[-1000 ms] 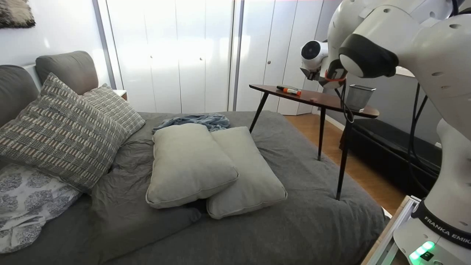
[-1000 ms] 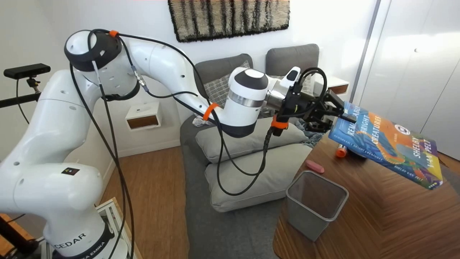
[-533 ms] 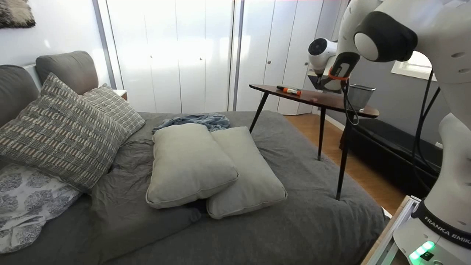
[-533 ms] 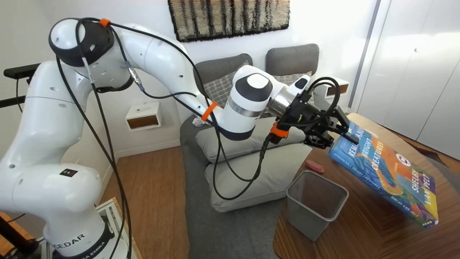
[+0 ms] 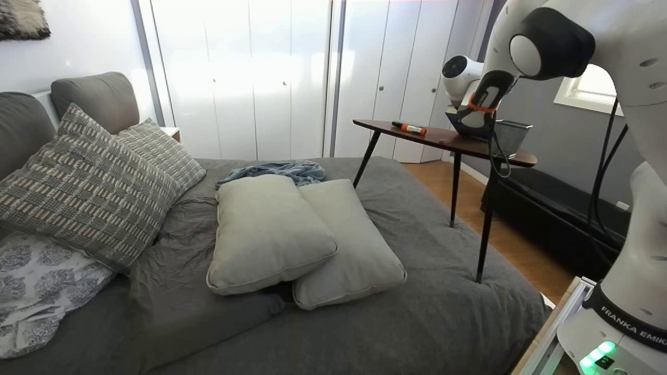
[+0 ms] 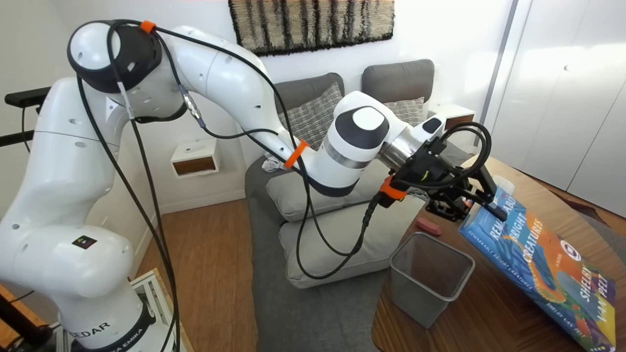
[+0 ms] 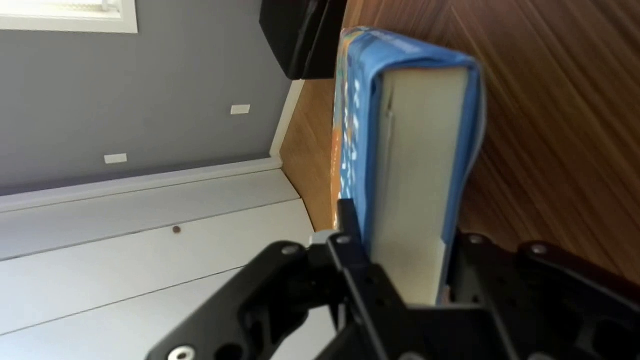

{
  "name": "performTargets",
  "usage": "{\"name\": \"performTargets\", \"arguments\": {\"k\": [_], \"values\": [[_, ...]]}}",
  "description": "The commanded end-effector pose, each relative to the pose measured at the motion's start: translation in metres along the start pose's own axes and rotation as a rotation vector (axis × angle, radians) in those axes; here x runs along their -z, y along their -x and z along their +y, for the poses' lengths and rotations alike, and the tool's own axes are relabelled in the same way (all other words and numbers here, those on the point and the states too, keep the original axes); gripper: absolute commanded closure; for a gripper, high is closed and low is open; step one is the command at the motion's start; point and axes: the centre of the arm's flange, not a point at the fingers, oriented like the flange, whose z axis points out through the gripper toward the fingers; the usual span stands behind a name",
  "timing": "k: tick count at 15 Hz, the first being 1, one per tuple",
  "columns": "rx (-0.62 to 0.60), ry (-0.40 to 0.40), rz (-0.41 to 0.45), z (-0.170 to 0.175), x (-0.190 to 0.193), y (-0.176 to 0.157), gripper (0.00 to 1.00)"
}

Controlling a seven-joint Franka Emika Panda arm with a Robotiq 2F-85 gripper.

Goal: Remove the book from the pillow and put it on the table

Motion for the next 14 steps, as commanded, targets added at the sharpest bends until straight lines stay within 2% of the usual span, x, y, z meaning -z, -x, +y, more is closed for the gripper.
{"name": "performTargets", "arguments": {"k": [1, 2, 7, 9, 14], "values": [[-0.031, -0.013, -0.045, 0.013, -0.020, -0.009, 0.57], [-0.036, -0.017, -0.055, 0.013, -0.024, -0.010, 0.38], [-0.048, -0.056, -0.054, 0.004, -0.021, -0.028, 0.05], [-0.061, -0.060, -0.022, 0.006, -0.006, -0.039, 0.00], [-0.178, -0.147, 0.041, 0.037, 0.030, -0.054, 0.00]]}}
